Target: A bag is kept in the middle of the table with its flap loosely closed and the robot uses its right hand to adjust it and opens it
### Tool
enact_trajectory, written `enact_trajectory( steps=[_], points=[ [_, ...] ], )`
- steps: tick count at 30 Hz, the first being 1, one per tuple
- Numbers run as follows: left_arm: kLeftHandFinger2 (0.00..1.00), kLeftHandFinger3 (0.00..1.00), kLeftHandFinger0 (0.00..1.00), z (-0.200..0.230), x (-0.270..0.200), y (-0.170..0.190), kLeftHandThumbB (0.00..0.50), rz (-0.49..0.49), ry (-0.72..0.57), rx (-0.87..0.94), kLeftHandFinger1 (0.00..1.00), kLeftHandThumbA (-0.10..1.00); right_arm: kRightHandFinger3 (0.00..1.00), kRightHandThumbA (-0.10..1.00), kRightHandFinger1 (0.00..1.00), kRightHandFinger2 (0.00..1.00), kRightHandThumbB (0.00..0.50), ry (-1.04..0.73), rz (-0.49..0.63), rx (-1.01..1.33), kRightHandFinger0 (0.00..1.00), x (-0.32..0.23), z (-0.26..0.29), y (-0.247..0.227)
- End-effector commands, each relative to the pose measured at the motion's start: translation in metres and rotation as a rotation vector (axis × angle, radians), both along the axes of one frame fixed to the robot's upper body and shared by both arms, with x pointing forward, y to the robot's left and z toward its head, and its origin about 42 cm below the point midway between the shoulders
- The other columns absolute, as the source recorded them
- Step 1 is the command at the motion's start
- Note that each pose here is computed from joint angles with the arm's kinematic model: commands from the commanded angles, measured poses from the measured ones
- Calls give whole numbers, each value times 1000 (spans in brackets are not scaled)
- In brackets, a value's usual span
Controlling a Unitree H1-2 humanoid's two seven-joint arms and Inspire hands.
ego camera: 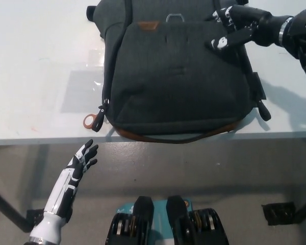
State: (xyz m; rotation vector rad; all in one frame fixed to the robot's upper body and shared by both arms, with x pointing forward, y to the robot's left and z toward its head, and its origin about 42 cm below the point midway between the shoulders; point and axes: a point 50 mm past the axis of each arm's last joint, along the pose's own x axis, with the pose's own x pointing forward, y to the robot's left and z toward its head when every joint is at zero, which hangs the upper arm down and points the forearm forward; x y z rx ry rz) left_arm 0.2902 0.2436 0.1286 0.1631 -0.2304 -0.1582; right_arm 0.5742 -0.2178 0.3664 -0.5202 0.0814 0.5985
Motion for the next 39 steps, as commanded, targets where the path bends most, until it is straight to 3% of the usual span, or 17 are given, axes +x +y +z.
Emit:
enact_trajectory(
  steps=[1,8,10,11,12,14,18,21,22,24,25,29,33,35,37,38,39],
  points=[
    [1000,1000,1000,13,8,0,172,-42,-55,13,1000,1000,846,-100,460,761,115,-177,-155,56,0,0,39,-13],
    [1000,1000,1000,16,11,-1,148,-48,-54,13,1000,1000,822,-100,508,803,136,-251,-182,233,3,-24,49,-9],
    [1000,1000,1000,17,13,0,141,-51,-55,19,1000,1000,823,-100,501,794,116,-315,-165,294,0,-46,59,-5],
    [1000,1000,1000,18,14,-1,139,-52,-57,21,1000,1000,852,-100,491,797,111,-355,-158,304,0,-59,64,-4],
    [1000,1000,1000,19,16,-1,141,-52,-60,23,1000,1000,731,-100,353,674,149,-380,-153,304,0,-68,67,-3],
    [1000,1000,1000,20,17,-1,140,-51,-62,29,1000,1000,841,-100,447,800,123,-455,-133,299,19,-98,75,-1],
    [1000,1000,1000,22,19,0,136,-55,-67,42,1000,1000,857,-100,471,792,119,-567,-82,309,40,-143,76,-3],
    [1000,1000,1000,23,20,0,131,-57,-68,45,1000,1000,813,-100,455,646,121,-642,-64,304,76,-177,68,-6],
    [1000,1000,1000,24,22,0,131,-59,-71,46,1000,1000,807,-100,460,642,113,-648,-59,313,86,-184,65,-8],
    [1000,1000,1000,27,24,1,130,-63,-78,48,1000,1000,770,-100,475,652,127,-641,-29,354,96,-189,53,-14],
    [1000,1000,1000,27,24,1,132,-62,-77,44,1000,1000,759,-100,436,626,132,-627,-26,364,49,-192,44,-17],
    [1000,1000,1000,29,28,2,133,-62,-85,49,1000,1000,799,-100,422,646,146,-541,-65,403,13,-198,14,-26],
    [1000,1000,1000,34,33,0,132,-73,-94,49,1000,1000,781,-100,527,790,113,-395,-66,520,69,-198,-16,-33],
    [1000,1000,1000,37,36,1,131,-75,-98,39,1000,1000,866,-100,581,862,144,-307,-68,535,123,-199,-40,-39],
    [1000,1000,1000,39,38,3,120,-75,-104,37,1000,1000,885,-88,590,904,158,-255,-69,570,142,-199,-53,-42],
    [1000,1000,1000,40,38,5,120,-71,-105,40,1000,1000,965,104,595,880,106,-223,-51,578,226,-204,-61,-46],
    [1000,1000,1000,42,40,5,120,-70,-109,41,1000,1000,952,191,563,867,67,-216,-38,563,254,-206,-62,-48]
  ],
)
